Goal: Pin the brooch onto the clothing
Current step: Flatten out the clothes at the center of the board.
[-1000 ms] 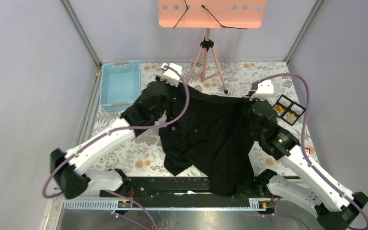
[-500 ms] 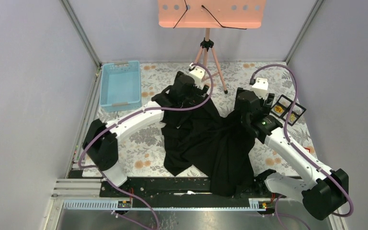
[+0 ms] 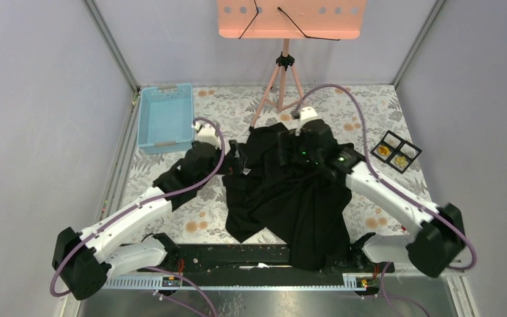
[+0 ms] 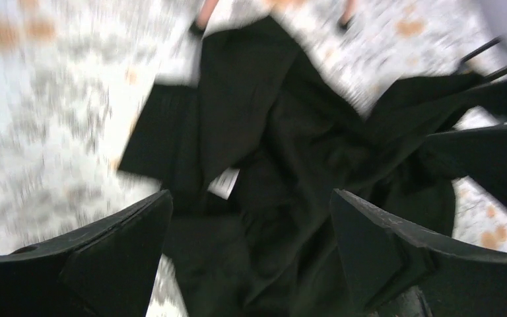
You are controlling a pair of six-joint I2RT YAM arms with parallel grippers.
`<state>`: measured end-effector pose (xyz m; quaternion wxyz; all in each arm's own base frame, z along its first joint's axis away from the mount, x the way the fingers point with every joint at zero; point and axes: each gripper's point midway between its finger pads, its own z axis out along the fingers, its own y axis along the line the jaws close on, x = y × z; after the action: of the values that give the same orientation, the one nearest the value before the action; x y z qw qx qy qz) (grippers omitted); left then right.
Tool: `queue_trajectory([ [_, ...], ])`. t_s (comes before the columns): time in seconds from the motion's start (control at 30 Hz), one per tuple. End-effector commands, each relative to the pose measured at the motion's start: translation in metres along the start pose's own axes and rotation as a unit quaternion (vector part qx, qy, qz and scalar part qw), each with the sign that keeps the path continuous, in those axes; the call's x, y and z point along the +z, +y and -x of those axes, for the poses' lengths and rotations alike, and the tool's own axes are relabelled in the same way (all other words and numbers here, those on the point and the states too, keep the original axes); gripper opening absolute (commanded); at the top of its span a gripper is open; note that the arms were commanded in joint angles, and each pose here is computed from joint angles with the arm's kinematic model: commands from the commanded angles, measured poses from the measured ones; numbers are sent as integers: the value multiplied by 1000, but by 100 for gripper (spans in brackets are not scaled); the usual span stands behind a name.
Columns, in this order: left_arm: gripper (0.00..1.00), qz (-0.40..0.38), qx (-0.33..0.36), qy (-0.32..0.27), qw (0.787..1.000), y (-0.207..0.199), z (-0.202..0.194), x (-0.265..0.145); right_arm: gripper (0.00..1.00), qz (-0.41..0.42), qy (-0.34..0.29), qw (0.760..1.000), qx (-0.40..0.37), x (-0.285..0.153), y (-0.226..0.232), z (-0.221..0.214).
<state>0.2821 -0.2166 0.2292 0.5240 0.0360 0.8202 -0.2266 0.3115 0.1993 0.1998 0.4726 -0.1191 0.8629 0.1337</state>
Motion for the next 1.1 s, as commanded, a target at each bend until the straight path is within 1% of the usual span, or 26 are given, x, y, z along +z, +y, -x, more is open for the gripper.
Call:
queue_trajectory([
  [0.0,99,74,-104,109,986,44,-97,-5,100,118,17,993,-2,23,69,4],
  [0.1,99,86,-133,105,982,56,-107,-11,99,152,31,988,-11,41,102,0],
  [0.3,98,112,-176,96,973,85,-117,-14,95,158,77,984,-30,85,143,-18],
  [0.4,91,105,-200,101,969,91,-125,-11,92,155,101,982,-39,103,155,-27],
  [0.53,81,88,-230,99,964,91,-130,-7,87,114,129,984,-56,128,155,-42],
  [0.73,80,53,-257,94,961,81,-133,2,84,53,159,983,-71,156,145,-64],
  [0.93,73,47,-272,108,955,79,-143,8,83,36,189,979,-71,175,143,-88],
  [1.0,72,49,-272,108,955,81,-144,8,79,37,195,978,-70,178,144,-93],
  [1.07,72,51,-271,106,955,82,-143,7,70,37,199,977,-69,179,145,-95],
])
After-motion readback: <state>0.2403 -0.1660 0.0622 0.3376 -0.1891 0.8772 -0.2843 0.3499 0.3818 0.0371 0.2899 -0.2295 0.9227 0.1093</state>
